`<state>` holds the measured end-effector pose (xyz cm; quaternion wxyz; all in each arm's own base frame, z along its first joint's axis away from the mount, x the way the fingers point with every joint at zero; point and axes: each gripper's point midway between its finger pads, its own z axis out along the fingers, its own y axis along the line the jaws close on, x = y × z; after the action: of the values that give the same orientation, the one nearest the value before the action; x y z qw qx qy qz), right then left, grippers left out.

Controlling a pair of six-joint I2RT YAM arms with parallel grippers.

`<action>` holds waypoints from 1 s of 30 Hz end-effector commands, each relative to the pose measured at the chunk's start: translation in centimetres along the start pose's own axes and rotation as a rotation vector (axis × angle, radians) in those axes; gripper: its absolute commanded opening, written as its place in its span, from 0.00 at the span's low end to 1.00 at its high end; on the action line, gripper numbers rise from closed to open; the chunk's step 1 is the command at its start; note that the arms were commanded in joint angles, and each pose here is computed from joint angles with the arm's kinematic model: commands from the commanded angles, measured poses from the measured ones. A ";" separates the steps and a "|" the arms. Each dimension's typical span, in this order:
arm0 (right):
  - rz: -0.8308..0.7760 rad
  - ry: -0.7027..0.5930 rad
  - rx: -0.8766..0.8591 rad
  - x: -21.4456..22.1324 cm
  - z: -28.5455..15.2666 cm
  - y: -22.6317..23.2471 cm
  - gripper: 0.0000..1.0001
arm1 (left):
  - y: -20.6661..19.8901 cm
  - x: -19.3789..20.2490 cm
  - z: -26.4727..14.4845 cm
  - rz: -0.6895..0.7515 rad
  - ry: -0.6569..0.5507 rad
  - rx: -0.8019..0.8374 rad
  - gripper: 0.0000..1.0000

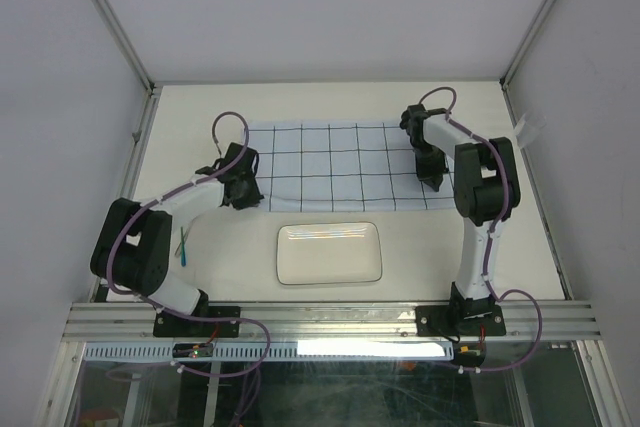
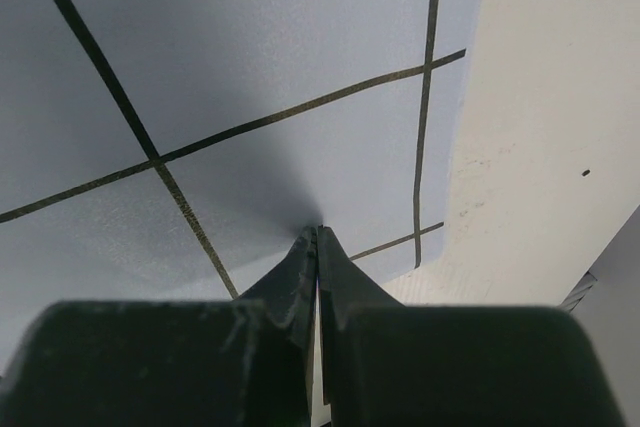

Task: Set the dinner table for one person
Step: Flatten out the napkin at the center of the board.

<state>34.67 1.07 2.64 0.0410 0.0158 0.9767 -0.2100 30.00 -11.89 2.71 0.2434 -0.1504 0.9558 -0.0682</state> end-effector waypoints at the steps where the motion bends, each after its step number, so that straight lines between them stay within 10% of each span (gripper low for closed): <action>1: 0.047 -0.039 0.014 -1.1 -0.3 -0.9 0.00 | -2.1 -5.2 -0.5 0.010 -0.153 0.031 0.00; 17: 0.037 -0.008 0.003 -0.3 0.8 -0.6 0.00 | -4.4 -10.6 -5.6 0.021 -0.242 0.092 0.01; 30: 0.036 -0.008 0.009 -0.1 0.9 -0.7 0.00 | -4.6 -6.2 3.3 0.028 -0.064 0.081 0.00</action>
<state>34.69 0.41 2.34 0.0408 0.0233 0.9765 -0.2105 36.99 -13.80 4.02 0.2715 -0.1287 0.9504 -0.0808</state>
